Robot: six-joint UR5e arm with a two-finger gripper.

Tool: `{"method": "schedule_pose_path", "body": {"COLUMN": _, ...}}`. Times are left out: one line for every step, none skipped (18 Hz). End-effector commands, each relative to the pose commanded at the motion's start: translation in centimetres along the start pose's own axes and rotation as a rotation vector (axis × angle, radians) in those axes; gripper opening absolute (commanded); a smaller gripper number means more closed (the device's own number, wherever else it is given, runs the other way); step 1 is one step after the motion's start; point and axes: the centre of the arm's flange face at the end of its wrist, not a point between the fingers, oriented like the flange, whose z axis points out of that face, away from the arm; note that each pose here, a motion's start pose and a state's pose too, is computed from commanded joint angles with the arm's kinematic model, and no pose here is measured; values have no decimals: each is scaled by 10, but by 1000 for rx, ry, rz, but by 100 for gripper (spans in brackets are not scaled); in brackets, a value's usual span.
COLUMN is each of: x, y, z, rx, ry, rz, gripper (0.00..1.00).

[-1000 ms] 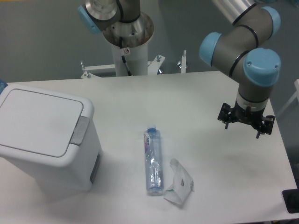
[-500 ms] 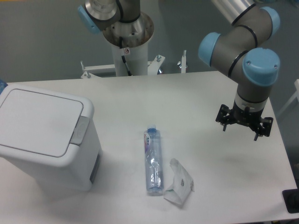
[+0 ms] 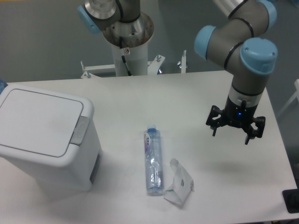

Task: Open the trash can
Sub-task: 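Move the open gripper toward the white trash can, then lower the gripper onto the trash can lid's edge beside the hinge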

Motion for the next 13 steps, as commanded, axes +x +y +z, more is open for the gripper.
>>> {"method": "schedule_pose_path", "body": {"x": 4, "y": -4, "z": -1, "rx": 15, "ry": 7, "rz": -17, "gripper": 100}}
{"method": "schedule_pose_path", "body": {"x": 7, "y": -6, "z": -1, "rx": 31, "ry": 22, "rz": -24, "gripper": 100}}
{"method": "schedule_pose_path", "body": {"x": 10, "y": -9, "z": -3, "rx": 53, "ry": 40, "rz": -31, "gripper": 100}}
{"method": "schedule_pose_path", "body": {"x": 13, "y": -11, "z": -6, "rx": 69, "ry": 53, "rz": -45, "gripper": 100}}
{"method": "schedule_pose_path", "body": {"x": 19, "y": -14, "z": -13, "rx": 82, "ry": 57, "rz": -59, "gripper": 100}}
{"method": "schedule_pose_path", "body": {"x": 30, "y": -19, "z": -16, "rx": 95, "ry": 73, "rz": -76, "gripper": 100}}
{"method": "schedule_pose_path", "body": {"x": 40, "y": -23, "z": -17, "rx": 112, "ry": 101, "rz": -110, "gripper": 100}}
{"method": "schedule_pose_path", "body": {"x": 48, "y": -24, "z": -20, "rx": 127, "ry": 128, "rz": -148, "gripper": 100}}
{"method": "schedule_pose_path", "body": {"x": 60, "y": -26, "z": -29, "rx": 139, "ry": 138, "rz": -173, "gripper": 100}}
{"method": "schedule_pose_path", "body": {"x": 75, "y": -29, "z": -36, "rx": 145, "ry": 144, "rz": -182, "gripper": 100}}
{"method": "schedule_pose_path", "body": {"x": 93, "y": -35, "z": -38, "rx": 144, "ry": 155, "rz": -183, "gripper": 100}}
{"method": "schedule_pose_path", "body": {"x": 107, "y": -40, "z": -40, "rx": 144, "ry": 164, "rz": -193, "gripper": 100}}
{"method": "schedule_pose_path", "body": {"x": 121, "y": -44, "z": -49, "rx": 152, "ry": 167, "rz": -200, "gripper": 100}}
